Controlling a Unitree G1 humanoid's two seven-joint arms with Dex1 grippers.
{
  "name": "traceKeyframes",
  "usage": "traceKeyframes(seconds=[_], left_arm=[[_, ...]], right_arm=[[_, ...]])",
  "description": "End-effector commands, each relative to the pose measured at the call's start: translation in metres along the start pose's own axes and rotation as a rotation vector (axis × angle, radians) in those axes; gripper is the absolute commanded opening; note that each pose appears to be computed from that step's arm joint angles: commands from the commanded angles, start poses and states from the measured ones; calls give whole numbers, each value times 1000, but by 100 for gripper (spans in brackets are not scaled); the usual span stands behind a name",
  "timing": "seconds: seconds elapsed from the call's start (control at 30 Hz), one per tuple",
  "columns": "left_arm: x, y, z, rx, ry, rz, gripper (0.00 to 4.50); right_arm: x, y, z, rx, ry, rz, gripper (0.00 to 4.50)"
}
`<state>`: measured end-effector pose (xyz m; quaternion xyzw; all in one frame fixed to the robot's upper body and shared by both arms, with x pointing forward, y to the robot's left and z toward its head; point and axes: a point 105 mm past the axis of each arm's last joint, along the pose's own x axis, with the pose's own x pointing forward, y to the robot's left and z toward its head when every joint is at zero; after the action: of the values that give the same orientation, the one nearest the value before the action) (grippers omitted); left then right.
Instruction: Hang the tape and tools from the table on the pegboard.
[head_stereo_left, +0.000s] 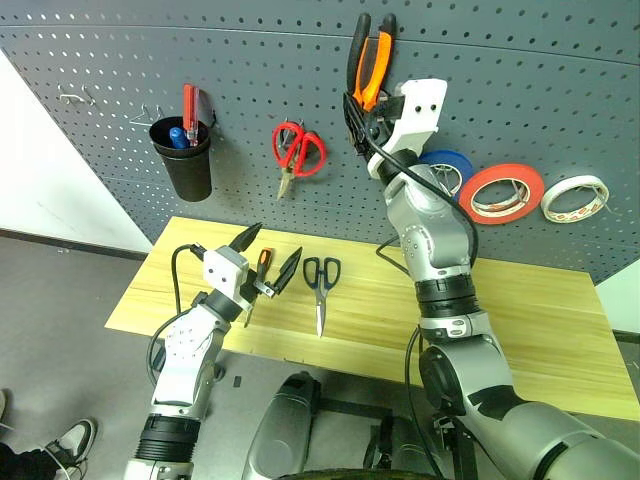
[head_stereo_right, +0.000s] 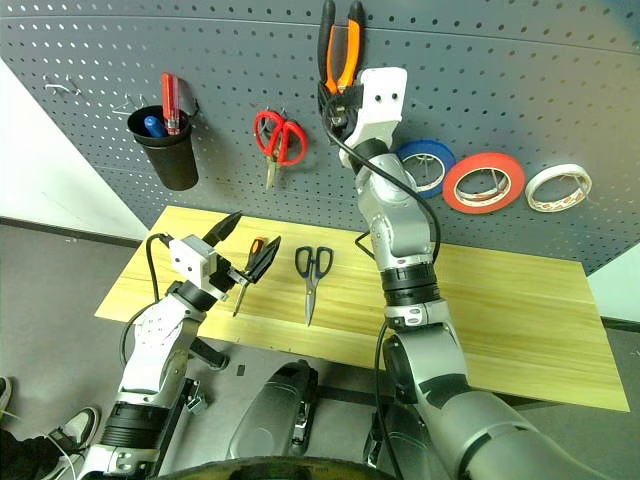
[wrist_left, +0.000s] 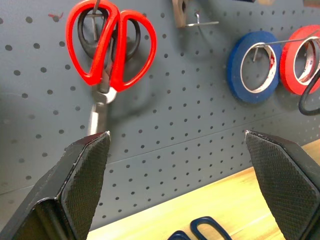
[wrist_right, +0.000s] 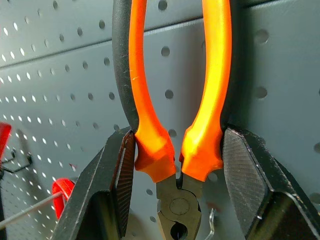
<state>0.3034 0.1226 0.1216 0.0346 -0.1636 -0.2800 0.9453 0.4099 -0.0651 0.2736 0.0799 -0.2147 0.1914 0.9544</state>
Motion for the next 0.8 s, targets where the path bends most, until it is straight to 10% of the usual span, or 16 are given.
traceKeyframes(seconds=[0.03, 0.8], left_arm=[[0, 0, 6, 19, -25, -9, 450], [1, 0, 6, 26, -27, -15, 450]], right_arm=[[0, 15, 44, 49, -174, 74, 220], [1, 6, 34, 9, -124, 26, 220]])
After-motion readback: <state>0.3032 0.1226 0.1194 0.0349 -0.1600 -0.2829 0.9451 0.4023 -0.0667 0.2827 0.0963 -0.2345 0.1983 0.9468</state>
